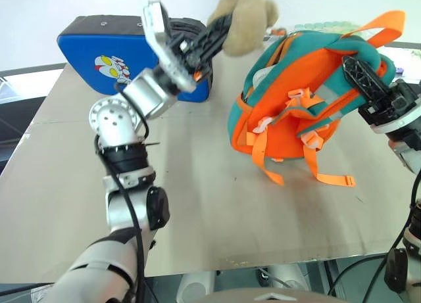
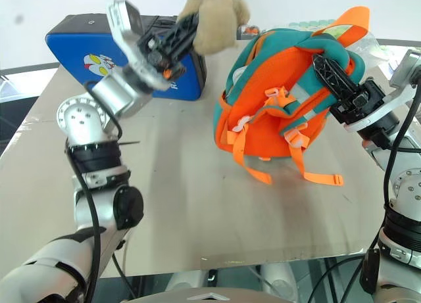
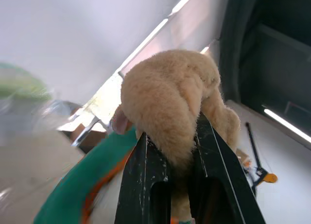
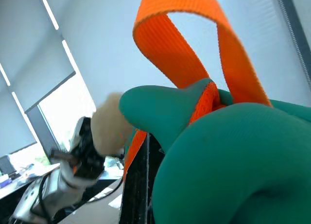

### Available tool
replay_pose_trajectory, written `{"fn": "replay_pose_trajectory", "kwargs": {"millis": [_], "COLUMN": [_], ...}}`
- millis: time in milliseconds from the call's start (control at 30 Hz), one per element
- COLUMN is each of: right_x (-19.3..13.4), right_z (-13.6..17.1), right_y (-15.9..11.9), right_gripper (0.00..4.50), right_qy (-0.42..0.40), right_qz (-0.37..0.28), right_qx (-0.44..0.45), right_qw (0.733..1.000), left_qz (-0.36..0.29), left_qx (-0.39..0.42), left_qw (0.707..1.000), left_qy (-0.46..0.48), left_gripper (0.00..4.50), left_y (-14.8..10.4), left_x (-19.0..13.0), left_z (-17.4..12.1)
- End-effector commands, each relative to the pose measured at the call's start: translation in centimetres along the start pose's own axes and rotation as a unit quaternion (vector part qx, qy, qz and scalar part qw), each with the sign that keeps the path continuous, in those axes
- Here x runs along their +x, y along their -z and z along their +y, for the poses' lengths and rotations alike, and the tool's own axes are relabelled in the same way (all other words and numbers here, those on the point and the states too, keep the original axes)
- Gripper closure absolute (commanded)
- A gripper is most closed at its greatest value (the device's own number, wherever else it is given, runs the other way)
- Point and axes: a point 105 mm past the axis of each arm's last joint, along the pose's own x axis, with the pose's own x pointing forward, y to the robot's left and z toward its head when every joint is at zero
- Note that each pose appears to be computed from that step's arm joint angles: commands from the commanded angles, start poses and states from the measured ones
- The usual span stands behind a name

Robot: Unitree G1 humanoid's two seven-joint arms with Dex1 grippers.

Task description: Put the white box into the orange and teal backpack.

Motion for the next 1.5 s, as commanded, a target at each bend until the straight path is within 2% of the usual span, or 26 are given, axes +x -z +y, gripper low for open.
{"fn": "replay_pose_trajectory", "kwargs": {"millis": [33, 200, 233, 333, 400, 467, 567, 667, 700, 833, 900, 933, 1033, 1067, 1100, 1133, 1200, 1433, 1500], "right_x": [-1.1, -1.2, -1.2, -1.2, -1.1, -0.6, -1.0, -2.2, -2.4, -3.0, -3.5, -4.0, -6.8, -7.6, -8.8, -9.9, -11.7, -17.1, -18.3], "right_z": [-0.7, -1.4, -1.5, -2.3, -2.3, -0.3, 1.6, 0.2, -0.4, -1.4, -1.3, -1.2, -0.4, 0.0, -0.1, -0.3, -0.5, -1.9, -2.2], "right_y": [-3.4, -3.4, -3.4, -3.1, -2.7, 0.9, 5.6, 9.2, 9.7, 9.6, 9.3, 9.1, 8.8, 8.7, 8.5, 8.3, 8.1, 6.9, 5.7], "right_gripper": [4.50, 4.50, 4.50, 4.50, 4.50, 4.50, 4.50, 4.50, 4.50, 3.04, 2.16, 1.59, 0.14, 0.00, 0.00, 0.00, 0.00, 0.00, 0.00], "right_qy": [0.038, 0.061, 0.064, 0.091, 0.097, 0.049, -0.003, 0.014, 0.029, 0.046, 0.040, 0.037, 0.013, 0.007, 0.014, 0.024, 0.033, 0.098, 0.120], "right_qz": [-0.064, -0.064, -0.065, -0.066, -0.057, 0.045, 0.162, 0.248, 0.256, 0.255, 0.261, 0.267, 0.311, 0.325, 0.340, 0.353, 0.374, 0.409, 0.387], "right_qx": [-0.059, -0.069, -0.068, -0.078, -0.091, -0.151, -0.206, -0.252, -0.269, -0.296, -0.294, -0.287, -0.255, -0.243, -0.245, -0.250, -0.263, -0.257, -0.249], "right_qw": [0.995, 0.994, 0.994, 0.991, 0.989, 0.986, 0.965, 0.935, 0.928, 0.919, 0.919, 0.919, 0.915, 0.914, 0.908, 0.901, 0.889, 0.870, 0.880], "left_qz": [-0.012, 0.026, 0.035, 0.098, 0.105, 0.059, 0.028, 0.041, 0.048, 0.074, 0.095, 0.099, 0.119, 0.126, 0.137, 0.146, 0.159, 0.195, 0.210], "left_qx": [0.010, 0.015, 0.012, 0.023, 0.043, 0.068, 0.107, 0.153, 0.169, 0.210, 0.241, 0.247, 0.262, 0.271, 0.290, 0.306, 0.331, 0.356, 0.356], "left_qw": [0.997, 0.982, 0.974, 0.928, 0.920, 0.946, 0.955, 0.951, 0.950, 0.948, 0.940, 0.939, 0.936, 0.933, 0.927, 0.922, 0.911, 0.894, 0.887], "left_qy": [-0.078, -0.187, -0.221, -0.358, -0.375, -0.313, -0.277, -0.264, -0.258, -0.228, -0.220, -0.216, -0.205, -0.201, -0.194, -0.188, -0.185, -0.191, -0.206], "left_gripper": [4.46, 4.46, 4.46, 4.46, 4.46, 4.46, 4.46, 4.46, 4.46, 4.50, 4.50, 3.59, 2.27, 1.76, 1.55, 0.89, 0.02, 0.02, 0.02], "left_y": [0.4, 3.4, 4.2, 8.3, 9.2, 8.3, 7.0, 6.8, 6.8, 6.8, 6.9, 7.0, 7.3, 7.4, 7.6, 7.8, 8.1, 8.5, 8.3], "left_x": [-3.8, -7.8, -8.5, -11.6, -11.8, -9.2, -7.7, -7.3, -7.2, -7.2, -7.6, -8.0, -9.5, -9.8, -10.4, -11.0, -12.0, -16.3, -18.5], "left_z": [1.5, 4.5, 5.6, 10.1, 10.9, 9.6, 8.8, 8.9, 8.8, 8.3, 8.1, 8.0, 7.2, 6.8, 6.2, 5.6, 4.7, 1.7, 1.1]}}
